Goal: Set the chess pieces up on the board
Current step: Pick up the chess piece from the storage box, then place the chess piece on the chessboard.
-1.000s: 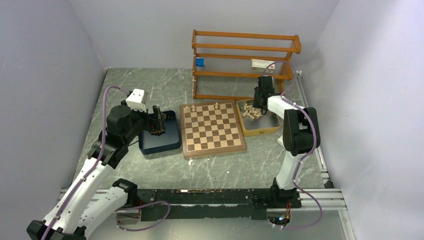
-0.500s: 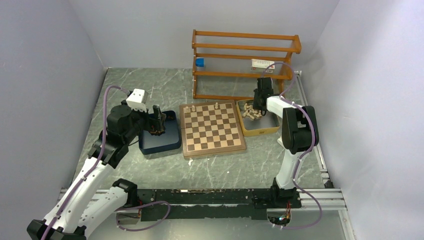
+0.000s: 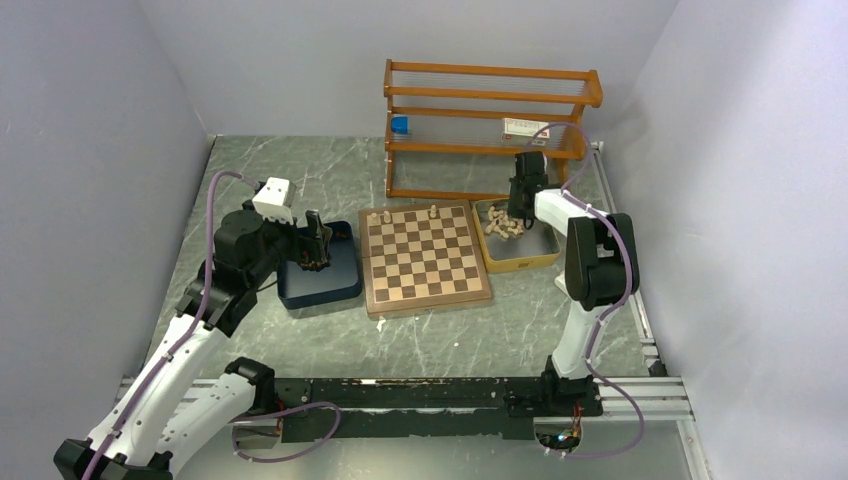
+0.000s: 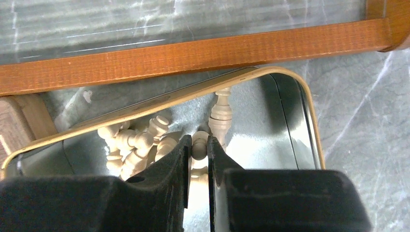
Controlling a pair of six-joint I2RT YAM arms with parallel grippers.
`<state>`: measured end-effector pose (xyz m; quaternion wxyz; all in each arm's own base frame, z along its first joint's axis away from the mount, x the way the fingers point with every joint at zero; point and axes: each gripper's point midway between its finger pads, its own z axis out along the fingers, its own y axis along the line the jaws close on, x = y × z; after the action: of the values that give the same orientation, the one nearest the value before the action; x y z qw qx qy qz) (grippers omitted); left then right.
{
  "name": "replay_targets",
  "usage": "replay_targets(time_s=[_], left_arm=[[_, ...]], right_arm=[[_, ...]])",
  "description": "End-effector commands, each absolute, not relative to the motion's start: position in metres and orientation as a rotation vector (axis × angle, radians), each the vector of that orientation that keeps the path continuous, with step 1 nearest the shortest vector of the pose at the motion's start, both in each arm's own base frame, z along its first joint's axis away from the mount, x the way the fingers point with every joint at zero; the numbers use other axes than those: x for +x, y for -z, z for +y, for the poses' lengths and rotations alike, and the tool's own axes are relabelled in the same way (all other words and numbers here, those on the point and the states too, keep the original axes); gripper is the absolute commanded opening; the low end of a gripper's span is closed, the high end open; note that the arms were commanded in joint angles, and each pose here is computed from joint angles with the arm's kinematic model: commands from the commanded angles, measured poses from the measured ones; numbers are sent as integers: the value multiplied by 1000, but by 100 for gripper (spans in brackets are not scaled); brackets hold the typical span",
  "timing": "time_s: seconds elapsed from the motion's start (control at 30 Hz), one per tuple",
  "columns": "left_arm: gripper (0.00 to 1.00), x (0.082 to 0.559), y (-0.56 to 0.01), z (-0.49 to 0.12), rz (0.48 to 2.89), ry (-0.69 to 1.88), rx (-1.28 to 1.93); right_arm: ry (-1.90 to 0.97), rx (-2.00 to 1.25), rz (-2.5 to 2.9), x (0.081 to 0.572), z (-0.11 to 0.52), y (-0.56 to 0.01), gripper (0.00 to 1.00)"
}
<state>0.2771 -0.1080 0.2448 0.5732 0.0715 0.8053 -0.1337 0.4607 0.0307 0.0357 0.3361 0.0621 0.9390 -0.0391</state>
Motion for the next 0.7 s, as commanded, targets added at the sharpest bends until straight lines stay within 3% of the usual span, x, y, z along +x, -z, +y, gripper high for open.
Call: replay_targets(time_s=[0.0, 0.27, 0.67], left_arm=[[100, 278, -254, -110, 1859, 316, 180], [100, 278, -255, -108, 1856, 307, 176], [100, 277, -259, -104, 1844, 291, 158]], right_arm=[[96, 199, 2368, 470, 32, -84, 12], [-15, 139, 2302, 468, 66, -129, 12], [-262, -141, 2174, 444, 202, -190, 12]])
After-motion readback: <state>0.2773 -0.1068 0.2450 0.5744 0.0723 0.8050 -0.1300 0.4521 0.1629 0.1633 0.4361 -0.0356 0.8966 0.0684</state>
